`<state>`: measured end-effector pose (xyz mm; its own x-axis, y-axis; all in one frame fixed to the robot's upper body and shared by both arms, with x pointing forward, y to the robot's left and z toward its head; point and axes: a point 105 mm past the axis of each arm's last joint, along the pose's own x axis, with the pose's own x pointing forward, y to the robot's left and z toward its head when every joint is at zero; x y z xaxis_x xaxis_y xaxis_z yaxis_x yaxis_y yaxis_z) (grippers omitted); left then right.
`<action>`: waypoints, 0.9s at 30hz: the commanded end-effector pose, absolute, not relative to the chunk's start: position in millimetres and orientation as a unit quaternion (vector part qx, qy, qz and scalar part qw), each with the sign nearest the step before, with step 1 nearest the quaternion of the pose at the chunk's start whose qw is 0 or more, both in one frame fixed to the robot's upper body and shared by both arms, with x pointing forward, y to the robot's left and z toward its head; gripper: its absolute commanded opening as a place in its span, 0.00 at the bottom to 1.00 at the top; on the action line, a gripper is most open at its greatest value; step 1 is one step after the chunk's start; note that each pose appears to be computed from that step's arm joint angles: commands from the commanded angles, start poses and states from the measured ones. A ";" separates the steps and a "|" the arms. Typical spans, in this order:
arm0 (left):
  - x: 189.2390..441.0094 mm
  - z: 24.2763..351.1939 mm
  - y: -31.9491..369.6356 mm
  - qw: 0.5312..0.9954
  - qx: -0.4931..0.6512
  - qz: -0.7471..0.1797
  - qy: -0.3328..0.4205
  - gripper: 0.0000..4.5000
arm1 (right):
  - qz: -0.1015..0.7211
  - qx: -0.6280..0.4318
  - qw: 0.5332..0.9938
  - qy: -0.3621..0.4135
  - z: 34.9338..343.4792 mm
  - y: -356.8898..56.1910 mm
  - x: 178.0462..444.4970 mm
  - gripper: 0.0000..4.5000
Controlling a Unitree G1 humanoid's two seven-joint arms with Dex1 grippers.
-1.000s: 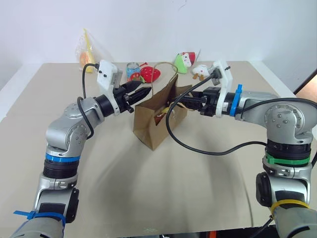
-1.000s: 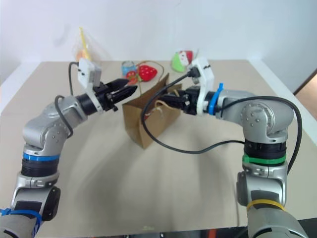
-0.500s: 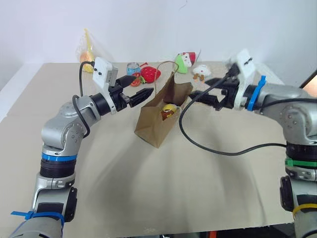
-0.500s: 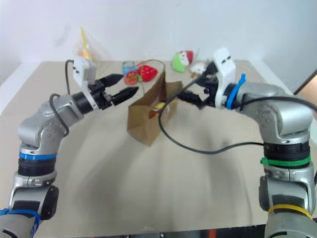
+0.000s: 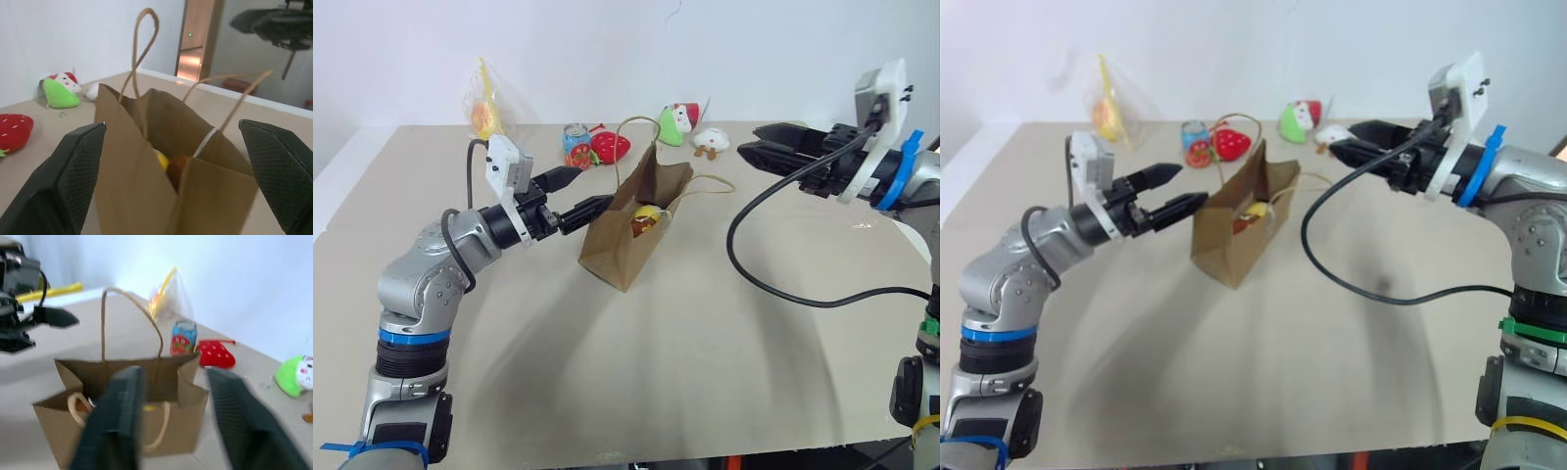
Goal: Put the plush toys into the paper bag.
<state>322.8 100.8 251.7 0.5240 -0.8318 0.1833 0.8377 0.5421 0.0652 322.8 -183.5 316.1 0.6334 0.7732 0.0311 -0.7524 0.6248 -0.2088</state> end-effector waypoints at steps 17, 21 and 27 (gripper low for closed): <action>285.5 244.1 96.1 0.859 0.044 -0.488 -0.145 1.00 | 0.509 -0.133 0.850 0.041 217.7 -97.9 307.9 0.03; 292.6 241.6 103.4 0.878 0.059 -0.449 -0.155 1.00 | 0.503 -0.139 0.853 0.019 220.9 -88.4 319.1 0.03; 293.5 230.9 107.7 0.887 0.061 -0.433 -0.147 1.00 | 0.513 -0.129 0.849 0.001 228.7 -73.6 324.5 0.03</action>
